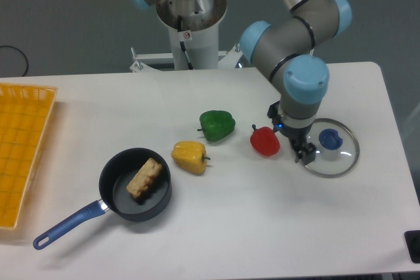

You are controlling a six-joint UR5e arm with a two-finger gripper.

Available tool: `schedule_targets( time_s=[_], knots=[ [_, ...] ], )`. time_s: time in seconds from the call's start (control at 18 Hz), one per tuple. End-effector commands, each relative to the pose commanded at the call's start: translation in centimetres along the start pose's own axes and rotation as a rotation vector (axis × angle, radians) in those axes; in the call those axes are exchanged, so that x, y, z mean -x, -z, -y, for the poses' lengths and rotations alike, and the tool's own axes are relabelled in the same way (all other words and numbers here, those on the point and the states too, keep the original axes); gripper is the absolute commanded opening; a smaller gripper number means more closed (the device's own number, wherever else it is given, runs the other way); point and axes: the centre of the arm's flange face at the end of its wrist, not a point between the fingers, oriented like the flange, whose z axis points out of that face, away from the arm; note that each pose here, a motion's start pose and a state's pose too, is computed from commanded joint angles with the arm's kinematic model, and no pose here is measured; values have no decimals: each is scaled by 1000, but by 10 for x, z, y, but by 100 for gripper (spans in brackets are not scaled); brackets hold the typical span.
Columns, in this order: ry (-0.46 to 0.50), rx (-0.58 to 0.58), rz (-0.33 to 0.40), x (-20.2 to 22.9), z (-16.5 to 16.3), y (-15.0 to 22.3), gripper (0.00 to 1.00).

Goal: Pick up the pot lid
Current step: 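Move the gripper over the blue knob of the glass lid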

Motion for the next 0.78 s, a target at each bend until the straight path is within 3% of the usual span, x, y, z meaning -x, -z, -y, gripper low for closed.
schedule_targets(
  time_s=[0.78],
  knots=[
    [40,-1,6,32,-51,-11,100]
  ],
)
